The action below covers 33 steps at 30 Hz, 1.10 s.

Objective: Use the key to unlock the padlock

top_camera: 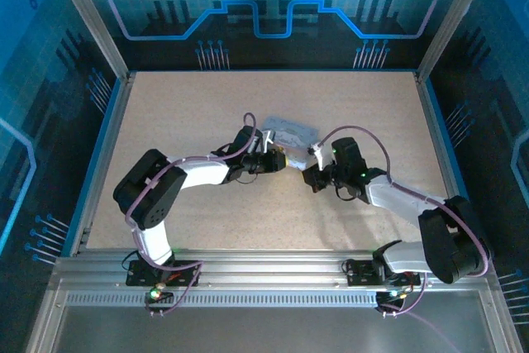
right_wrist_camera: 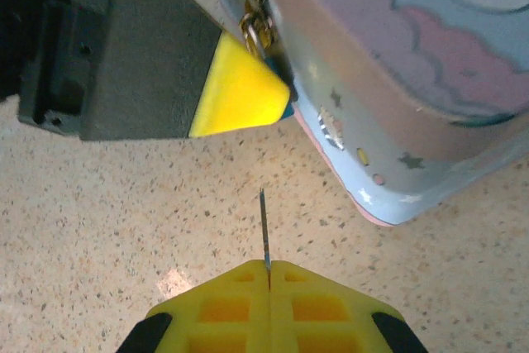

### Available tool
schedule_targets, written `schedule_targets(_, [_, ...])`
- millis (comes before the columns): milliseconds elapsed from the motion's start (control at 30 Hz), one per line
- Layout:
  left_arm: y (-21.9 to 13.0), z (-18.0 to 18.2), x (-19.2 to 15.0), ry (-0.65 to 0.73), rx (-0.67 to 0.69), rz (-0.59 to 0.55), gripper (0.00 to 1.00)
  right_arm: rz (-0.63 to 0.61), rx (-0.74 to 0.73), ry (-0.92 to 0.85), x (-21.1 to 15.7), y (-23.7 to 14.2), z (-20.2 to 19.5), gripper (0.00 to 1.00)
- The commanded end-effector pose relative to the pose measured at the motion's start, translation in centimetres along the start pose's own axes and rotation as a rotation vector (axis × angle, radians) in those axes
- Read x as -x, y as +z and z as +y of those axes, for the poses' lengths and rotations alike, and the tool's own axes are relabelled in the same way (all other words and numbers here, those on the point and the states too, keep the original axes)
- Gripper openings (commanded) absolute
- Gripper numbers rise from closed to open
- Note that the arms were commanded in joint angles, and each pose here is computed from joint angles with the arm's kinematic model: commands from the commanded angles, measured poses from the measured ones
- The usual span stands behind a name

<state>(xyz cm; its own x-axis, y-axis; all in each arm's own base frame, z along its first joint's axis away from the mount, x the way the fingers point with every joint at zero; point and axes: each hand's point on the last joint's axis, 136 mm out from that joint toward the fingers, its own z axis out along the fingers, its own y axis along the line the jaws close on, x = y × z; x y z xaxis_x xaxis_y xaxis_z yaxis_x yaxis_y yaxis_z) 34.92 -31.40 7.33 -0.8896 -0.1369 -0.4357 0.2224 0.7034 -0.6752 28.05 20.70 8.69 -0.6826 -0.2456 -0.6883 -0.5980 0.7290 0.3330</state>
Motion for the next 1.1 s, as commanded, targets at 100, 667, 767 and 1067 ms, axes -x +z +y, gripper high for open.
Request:
schedule_targets(100, [-1.5,-2.4,0.5,-0.039,-0.068,-0.008,0.18,0.011,-0.040,-0.065,-0.8,1.3,0.2,0.00])
schedule_targets(667, [-2.2,-2.9,0.2,-0.089,-0.058,0.006,0.15,-0.018,-0.122,-0.146,-0.6,2.5,-0.4,0.00])
schedule_targets(767, [-2.3,-2.9,0.2,-0.095,-0.057,0.006,0.15,-0.020,-0.114,-0.157,-0.4,2.7,-0.2,0.00])
schedule_targets(1067, [-2.3,-3.0,0.0,-0.116,-0.060,0.009,0.15,-0.018,-0.093,-0.198,-0.1,3.3,0.7,0.00])
